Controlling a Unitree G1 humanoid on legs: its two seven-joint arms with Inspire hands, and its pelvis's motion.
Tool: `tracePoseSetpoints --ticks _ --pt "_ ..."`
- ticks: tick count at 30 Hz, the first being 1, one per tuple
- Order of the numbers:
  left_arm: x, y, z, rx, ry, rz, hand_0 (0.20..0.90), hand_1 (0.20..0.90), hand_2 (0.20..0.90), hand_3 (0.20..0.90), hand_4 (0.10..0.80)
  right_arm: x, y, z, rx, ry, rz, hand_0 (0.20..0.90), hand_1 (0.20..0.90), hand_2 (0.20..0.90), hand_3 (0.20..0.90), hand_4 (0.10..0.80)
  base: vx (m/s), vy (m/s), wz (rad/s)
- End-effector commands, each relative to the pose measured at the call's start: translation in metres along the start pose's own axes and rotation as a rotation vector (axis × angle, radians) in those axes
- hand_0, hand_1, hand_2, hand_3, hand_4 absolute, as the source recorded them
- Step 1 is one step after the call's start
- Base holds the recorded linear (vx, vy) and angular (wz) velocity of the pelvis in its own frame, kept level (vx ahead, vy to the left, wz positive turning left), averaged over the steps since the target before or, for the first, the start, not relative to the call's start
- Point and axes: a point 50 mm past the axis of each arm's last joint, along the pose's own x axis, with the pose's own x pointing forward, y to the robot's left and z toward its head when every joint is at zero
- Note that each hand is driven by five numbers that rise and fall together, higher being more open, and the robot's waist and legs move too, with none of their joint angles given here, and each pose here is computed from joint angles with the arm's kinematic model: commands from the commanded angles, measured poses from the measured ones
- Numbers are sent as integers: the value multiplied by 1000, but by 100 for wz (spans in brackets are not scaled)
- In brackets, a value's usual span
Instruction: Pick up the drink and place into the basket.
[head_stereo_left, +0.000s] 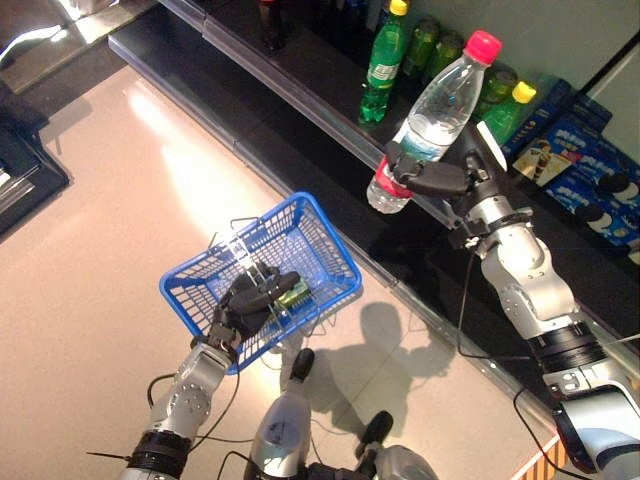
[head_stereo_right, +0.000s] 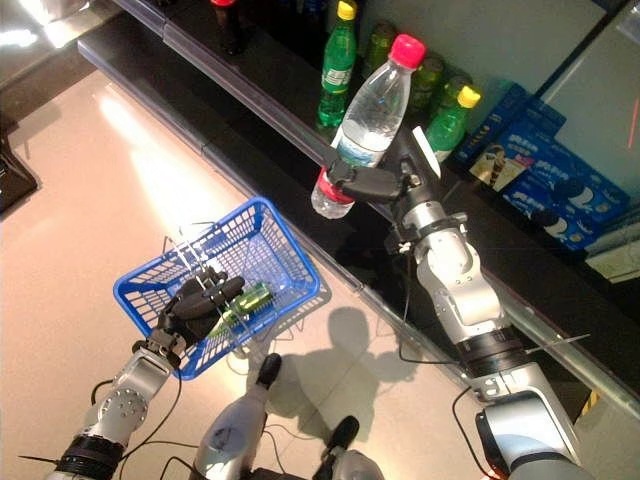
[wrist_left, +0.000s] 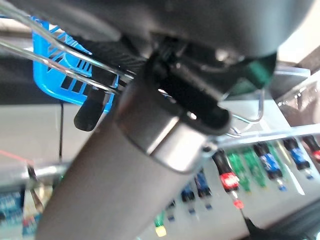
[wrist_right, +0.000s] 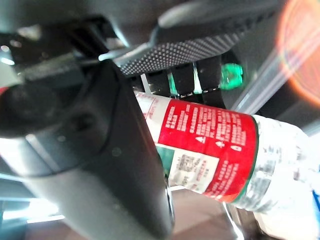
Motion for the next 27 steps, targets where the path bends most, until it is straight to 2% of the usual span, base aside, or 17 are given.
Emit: tracePoseSetpoints --ticks 1,14,27 --pt "19 -74 23 -33 -149 -418 300 300 300 200 100 -2 32 29 37 -243 87 300 300 300 200 100 5 -33 13" --pt "10 -124 40 -32 -162 -666 300 300 300 200 100 -2 67 35 -9 -273 210 300 300 300 200 100 4 -15 6" --pt "-1 -152 32 -34 -80 -850 300 300 300 200 100 -1 92 27 -6 -228 298 300 300 300 200 100 13 -8 5"
